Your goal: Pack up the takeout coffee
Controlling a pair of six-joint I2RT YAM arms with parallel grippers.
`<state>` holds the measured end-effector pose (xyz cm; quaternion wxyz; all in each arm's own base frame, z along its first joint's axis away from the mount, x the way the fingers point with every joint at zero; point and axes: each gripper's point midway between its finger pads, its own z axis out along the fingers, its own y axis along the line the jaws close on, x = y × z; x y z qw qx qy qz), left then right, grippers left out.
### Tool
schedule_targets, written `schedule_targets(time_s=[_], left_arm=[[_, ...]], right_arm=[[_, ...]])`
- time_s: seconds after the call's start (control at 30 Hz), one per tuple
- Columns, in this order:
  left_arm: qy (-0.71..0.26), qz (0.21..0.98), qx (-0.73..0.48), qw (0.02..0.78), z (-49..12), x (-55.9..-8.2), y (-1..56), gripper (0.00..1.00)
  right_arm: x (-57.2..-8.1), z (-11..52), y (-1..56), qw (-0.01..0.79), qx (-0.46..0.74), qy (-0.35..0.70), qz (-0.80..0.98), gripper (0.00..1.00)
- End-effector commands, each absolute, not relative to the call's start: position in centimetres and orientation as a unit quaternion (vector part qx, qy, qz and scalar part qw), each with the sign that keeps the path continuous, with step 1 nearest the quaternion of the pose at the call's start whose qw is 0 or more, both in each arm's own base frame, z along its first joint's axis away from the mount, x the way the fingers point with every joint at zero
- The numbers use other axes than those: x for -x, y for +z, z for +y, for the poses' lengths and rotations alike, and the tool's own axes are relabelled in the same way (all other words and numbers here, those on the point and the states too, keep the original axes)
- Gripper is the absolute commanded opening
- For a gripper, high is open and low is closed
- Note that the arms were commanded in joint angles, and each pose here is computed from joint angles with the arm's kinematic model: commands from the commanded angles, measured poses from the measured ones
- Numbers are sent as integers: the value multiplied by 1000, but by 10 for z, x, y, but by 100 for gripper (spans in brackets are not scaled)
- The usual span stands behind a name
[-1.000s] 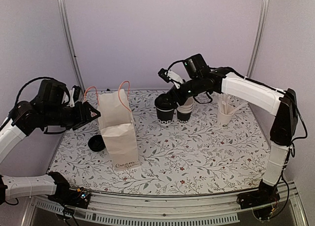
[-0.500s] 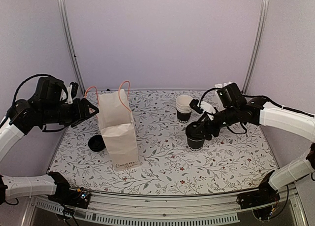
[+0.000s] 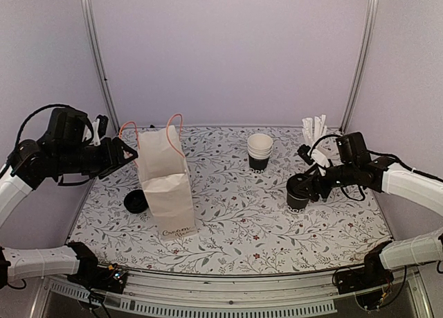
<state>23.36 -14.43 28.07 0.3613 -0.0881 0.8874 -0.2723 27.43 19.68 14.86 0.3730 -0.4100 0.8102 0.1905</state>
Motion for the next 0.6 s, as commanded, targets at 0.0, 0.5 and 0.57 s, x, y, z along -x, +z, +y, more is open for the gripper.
schedule_targets(time_s=[0.0, 0.5, 0.57], left_arm=[[-287, 882, 89, 364, -144, -231, 292, 62], [-277, 889, 69, 359, -142, -225, 293, 62], [-281, 889, 66, 356, -144, -223, 294, 62]], right_arm=[[-280, 195, 154, 391, 406, 204, 801, 73], [-287, 191, 132, 353, 390, 202, 826, 94], [-288, 189, 146, 370, 384, 200, 822, 99]])
